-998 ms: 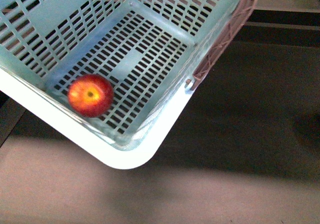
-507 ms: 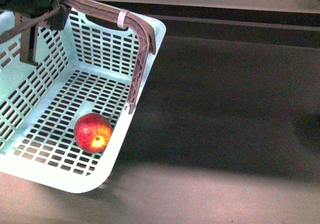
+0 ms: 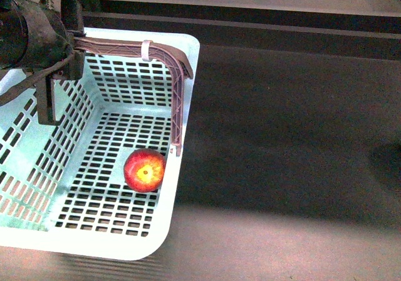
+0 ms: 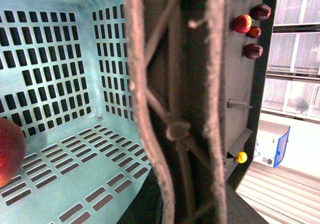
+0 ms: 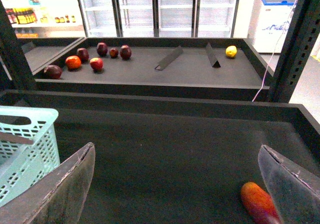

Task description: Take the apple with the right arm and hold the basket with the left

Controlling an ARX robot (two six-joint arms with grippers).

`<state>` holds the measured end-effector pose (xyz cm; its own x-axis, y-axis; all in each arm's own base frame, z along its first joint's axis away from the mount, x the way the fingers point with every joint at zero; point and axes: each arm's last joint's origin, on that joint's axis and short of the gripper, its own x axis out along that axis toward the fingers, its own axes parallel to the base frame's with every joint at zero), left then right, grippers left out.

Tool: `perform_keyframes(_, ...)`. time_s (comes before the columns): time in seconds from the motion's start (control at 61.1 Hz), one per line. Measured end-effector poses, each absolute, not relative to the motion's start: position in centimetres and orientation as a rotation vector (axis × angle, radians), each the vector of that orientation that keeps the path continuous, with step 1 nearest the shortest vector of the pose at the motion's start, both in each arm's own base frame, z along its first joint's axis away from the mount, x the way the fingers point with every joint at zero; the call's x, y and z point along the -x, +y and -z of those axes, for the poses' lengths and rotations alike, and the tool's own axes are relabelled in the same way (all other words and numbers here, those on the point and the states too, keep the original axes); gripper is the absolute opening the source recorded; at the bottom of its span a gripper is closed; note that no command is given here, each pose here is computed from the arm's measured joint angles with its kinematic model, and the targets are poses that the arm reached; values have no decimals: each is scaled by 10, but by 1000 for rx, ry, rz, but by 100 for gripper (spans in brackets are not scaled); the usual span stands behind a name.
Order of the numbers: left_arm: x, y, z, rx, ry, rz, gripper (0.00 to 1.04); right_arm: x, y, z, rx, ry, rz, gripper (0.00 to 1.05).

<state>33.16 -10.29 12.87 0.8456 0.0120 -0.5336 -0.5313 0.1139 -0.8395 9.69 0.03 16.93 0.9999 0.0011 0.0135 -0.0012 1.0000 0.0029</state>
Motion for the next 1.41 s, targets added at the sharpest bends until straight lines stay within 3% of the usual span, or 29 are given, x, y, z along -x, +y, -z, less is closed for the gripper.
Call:
perform_keyframes(0.278, -330, -100, -131, 1410, 484, -453, 7, -97, 0, -169, -3, -14, -1, 96)
perform_keyframes(0.589, -322, -102, -148, 1351, 534, -472, 59, -97, 0, -169, -3, -14, -1, 96)
perform_keyframes(0.72, -298, -107, -194, 1331, 407, -485, 90, -97, 0, -169, -3, -14, -1, 96)
perform_keyframes(0.785, -287, -109, -211, 1334, 356, -484, 99, -97, 0, -169, -3, -14, -1, 96)
perform_keyframes(0.949, -271, -112, -228, 1291, 324, -435, 96, -97, 0, -169, -3, -14, -1, 96)
perform_keyframes(0.998, -270, -107, -219, 1193, 273, -221, 85, -97, 0, -169, -3, -14, -1, 96)
perform_keyframes(1.08, -244, -80, -208, 648, 74, -7, 63, -97, 0, -169, -3, -14, -1, 96)
perform_keyframes(1.194, -221, -57, -207, 235, -10, 7, 39, -97, 0, -169, -3, -14, -1, 96)
perform_keyframes(1.407, -192, -34, -189, 40, 9, 11, 3, -97, 0, -169, -3, -14, -1, 96)
